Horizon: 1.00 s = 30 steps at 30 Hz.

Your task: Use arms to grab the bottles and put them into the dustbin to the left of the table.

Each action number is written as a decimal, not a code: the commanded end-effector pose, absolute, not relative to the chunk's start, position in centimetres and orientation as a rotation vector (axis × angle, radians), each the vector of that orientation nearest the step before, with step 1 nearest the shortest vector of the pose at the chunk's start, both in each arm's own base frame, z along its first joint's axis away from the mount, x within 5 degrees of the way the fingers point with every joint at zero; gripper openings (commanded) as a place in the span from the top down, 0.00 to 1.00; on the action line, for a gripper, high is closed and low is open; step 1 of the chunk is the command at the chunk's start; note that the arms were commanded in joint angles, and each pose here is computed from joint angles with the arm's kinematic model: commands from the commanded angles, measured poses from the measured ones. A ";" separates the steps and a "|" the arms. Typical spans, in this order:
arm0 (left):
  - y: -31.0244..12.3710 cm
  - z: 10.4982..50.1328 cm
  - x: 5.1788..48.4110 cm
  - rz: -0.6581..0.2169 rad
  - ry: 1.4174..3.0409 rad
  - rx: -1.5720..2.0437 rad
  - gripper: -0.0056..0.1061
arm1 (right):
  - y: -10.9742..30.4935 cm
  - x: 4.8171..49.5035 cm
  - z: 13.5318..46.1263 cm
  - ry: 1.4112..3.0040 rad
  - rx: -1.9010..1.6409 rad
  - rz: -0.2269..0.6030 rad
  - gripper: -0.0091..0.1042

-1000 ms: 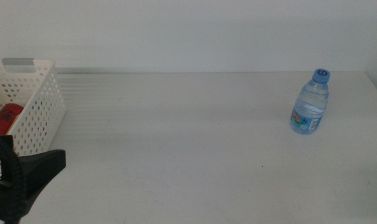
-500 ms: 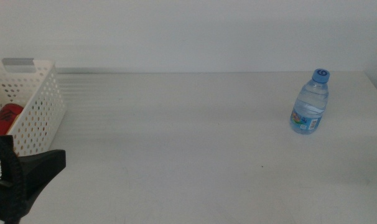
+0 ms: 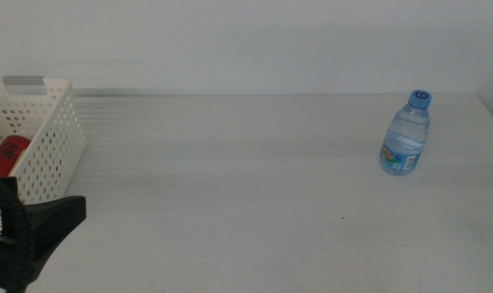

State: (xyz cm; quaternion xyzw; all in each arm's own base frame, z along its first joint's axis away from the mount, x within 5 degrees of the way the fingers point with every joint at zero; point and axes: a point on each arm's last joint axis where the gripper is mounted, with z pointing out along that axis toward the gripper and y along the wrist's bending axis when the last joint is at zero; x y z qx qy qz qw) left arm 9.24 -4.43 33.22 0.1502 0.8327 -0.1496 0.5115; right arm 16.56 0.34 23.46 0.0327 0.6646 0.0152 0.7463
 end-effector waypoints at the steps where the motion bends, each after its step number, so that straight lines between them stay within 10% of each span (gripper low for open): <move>1: -4.6 34.7 9.4 -0.391 1.912 0.332 0.14 | 0.5 17.7 24.6 1.339 0.077 0.069 0.30; 30: -4.6 34.7 9.4 -0.391 1.912 0.332 0.14 | 3.5 38.4 19.0 1.646 -0.169 0.053 0.30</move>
